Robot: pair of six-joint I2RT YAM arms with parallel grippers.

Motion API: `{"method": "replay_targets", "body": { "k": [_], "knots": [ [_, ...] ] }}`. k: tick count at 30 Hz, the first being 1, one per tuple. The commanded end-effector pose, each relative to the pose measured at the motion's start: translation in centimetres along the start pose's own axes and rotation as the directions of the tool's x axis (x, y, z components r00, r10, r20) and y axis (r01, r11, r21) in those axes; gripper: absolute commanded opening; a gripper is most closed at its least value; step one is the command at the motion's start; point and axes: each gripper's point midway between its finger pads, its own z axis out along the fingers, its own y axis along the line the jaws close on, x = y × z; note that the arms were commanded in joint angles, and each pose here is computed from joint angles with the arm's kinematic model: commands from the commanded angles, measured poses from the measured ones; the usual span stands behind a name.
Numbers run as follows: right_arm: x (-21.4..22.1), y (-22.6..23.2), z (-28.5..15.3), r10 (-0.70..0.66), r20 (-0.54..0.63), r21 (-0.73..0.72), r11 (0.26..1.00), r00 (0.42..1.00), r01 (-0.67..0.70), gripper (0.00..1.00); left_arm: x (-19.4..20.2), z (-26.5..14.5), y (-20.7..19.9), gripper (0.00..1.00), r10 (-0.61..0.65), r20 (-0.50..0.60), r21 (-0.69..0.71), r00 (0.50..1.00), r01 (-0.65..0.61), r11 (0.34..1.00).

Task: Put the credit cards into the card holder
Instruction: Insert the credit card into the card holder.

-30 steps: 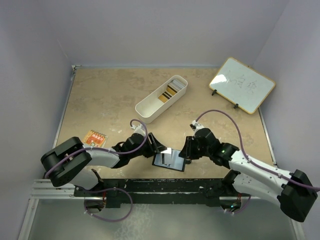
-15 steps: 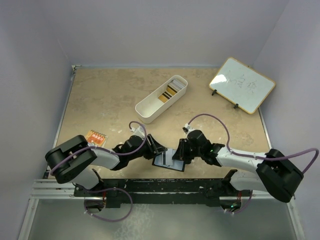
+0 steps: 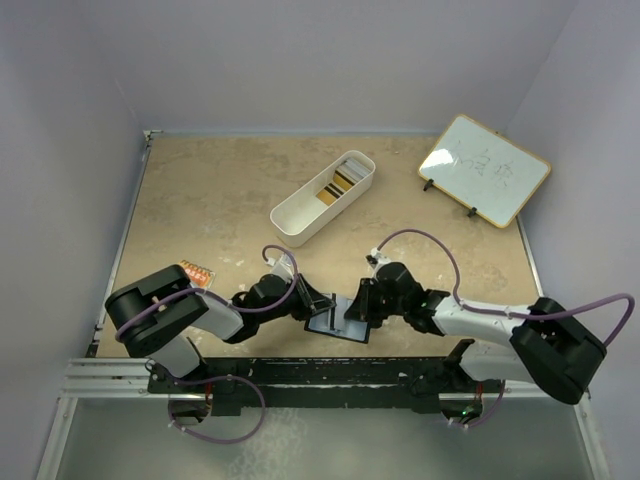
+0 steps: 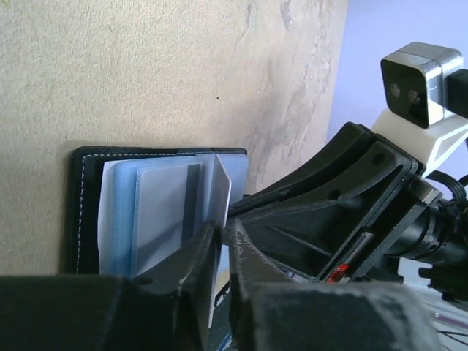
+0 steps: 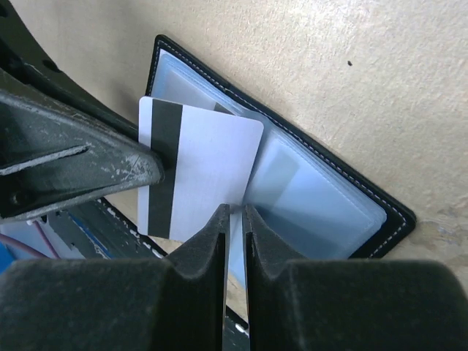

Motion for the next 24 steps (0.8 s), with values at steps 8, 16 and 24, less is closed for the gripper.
{"method": "replay_targets", "body": {
  "k": [8, 16, 24],
  "knots": [
    [-0.4, -2.9, -5.4, -0.023, 0.005, 0.255, 0.967, 1.0, 0.021, 0.33, -0.1, 0.1, 0.2, 0.0, 0.073, 0.001, -0.034, 0.997, -0.073, 0.997],
    [-0.2, -4.6, -7.9, 0.009, -0.014, 0.398, 0.918, 1.0, -0.003, 0.51, 0.1, 0.1, 0.7, 0.0, 0.09, -0.018, -0.059, 0.996, -0.09, 0.994],
    [0.2, -5.4, -8.1, 0.008, -0.018, 0.42, 0.907, 1.0, 0.001, 0.52, 0.3, 0.0, -0.1, 0.0, 0.1, -0.035, -0.036, 0.994, -0.101, 0.994]
  ]
}}
